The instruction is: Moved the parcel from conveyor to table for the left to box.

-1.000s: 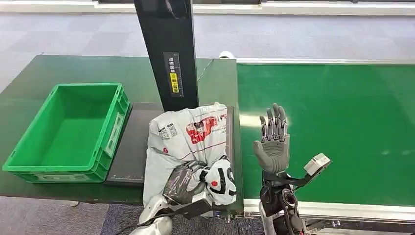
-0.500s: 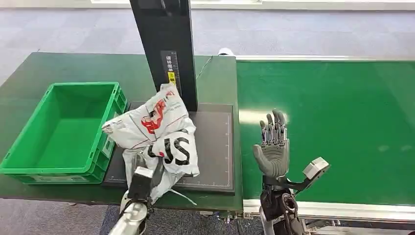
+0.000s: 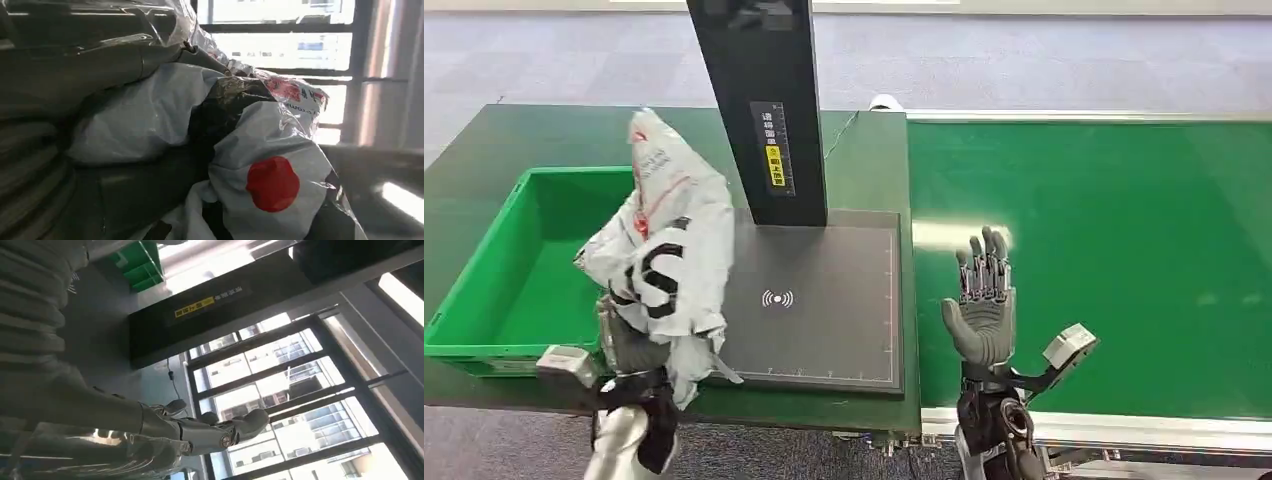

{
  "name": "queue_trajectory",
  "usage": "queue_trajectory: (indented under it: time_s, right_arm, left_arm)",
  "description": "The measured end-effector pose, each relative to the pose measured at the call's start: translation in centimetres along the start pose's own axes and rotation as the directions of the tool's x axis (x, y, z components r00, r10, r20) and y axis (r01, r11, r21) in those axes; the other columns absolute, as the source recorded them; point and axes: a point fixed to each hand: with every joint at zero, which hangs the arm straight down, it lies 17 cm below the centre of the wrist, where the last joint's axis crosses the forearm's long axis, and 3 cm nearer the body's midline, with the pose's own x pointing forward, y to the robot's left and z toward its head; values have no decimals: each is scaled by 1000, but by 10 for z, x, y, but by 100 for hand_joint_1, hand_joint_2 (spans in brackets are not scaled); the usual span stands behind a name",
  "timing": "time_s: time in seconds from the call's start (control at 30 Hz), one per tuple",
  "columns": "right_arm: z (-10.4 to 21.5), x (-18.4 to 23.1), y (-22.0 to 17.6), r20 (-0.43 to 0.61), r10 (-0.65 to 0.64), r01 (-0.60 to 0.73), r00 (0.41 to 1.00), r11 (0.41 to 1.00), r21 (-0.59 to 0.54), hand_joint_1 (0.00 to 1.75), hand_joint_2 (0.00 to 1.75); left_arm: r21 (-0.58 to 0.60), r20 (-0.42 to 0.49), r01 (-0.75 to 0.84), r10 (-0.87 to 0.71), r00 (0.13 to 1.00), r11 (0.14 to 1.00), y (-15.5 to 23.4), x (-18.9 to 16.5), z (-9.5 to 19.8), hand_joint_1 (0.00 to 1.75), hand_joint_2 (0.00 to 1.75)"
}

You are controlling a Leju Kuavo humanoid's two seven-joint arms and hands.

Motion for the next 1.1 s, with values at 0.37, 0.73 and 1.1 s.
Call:
queue_trajectory:
  time_s: [0.37, 0.73, 1.1]
  right_arm:
    - [-7, 1, 3, 1, 1, -1, 1000, 1000, 29, 0, 175]
    - [-20, -2, 11, 2, -19, 19, 1000, 999, 41, 0, 175]
    - [-20, -5, 13, -8, -31, 31, 999, 998, 47, 0, 175]
  left_arm:
    - [257, 144, 105, -146, 979, 961, 108, 54, -43, 171, 175]
    - [318, -67, 541, -551, 832, 778, 166, 7, -115, 152, 175]
    - [203, -282, 682, -625, 728, 703, 174, -38, -169, 9, 175]
